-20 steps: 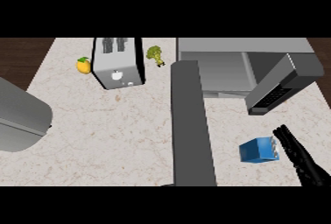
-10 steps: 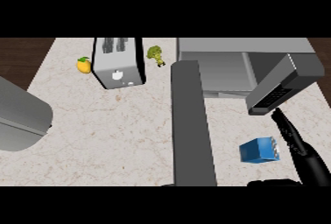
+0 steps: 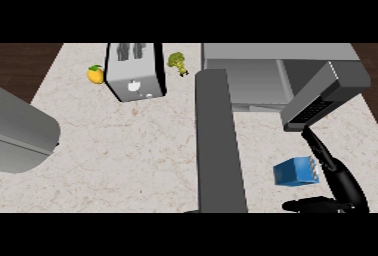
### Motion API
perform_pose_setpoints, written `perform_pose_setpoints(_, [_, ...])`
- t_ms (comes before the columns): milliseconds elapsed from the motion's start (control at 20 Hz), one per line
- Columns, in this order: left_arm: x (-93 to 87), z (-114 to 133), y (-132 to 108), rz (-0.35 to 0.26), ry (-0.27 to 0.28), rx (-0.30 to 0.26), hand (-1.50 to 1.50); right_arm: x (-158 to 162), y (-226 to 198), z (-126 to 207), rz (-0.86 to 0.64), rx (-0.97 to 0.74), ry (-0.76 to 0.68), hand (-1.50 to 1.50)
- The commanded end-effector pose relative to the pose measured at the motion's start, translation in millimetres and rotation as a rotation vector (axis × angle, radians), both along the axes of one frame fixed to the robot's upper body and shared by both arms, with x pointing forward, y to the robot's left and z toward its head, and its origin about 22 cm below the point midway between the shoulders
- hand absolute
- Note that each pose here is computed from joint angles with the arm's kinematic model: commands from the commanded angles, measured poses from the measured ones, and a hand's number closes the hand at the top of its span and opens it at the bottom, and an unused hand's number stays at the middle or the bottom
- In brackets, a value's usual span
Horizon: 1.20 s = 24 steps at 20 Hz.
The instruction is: Pick up the milk, place it into the microwave and close the microwave
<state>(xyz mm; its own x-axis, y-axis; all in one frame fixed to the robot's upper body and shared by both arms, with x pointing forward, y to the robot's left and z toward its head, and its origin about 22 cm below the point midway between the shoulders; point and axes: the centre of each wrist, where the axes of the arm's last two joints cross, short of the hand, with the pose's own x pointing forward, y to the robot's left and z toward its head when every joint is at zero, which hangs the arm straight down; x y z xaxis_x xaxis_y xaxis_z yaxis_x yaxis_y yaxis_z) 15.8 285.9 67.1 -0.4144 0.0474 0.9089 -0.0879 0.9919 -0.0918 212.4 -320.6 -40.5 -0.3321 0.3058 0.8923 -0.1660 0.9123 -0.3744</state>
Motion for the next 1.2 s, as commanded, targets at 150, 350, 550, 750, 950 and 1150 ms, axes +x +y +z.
perform_pose_setpoints(150, [-8.8, 1.4, -3.6, 0.005, 0.015, -0.011, -1.50, -4.9, -9.9, -40.9, 0.034, -0.012, 0.060, -1.50])
perform_pose_setpoints(350, [-15.0, -8.1, 9.0, -0.003, 0.008, -0.003, -1.50, -1.6, -5.3, -58.2, 0.012, -0.053, 0.061, 1.50])
perform_pose_setpoints(550, [-13.0, -8.0, 11.8, -0.004, -0.002, -0.009, -1.50, 17.2, -6.4, -63.8, -0.026, -0.117, 0.013, -1.50])
perform_pose_setpoints(750, [-6.5, -4.8, -4.2, 0.011, -0.004, -0.001, -1.50, 9.1, -27.8, -70.1, -0.038, -0.223, -0.006, 1.50])
perform_pose_setpoints(950, [-19.3, -3.1, 7.1, -0.002, 0.013, -0.015, -1.50, 16.3, -26.1, -78.2, -0.022, -0.323, -0.018, 1.50])
perform_pose_setpoints(1150, [-26.2, -15.6, 9.9, 0.003, 0.000, -0.020, -1.50, 24.9, 0.8, -93.4, -0.041, -0.318, -0.029, 1.50])
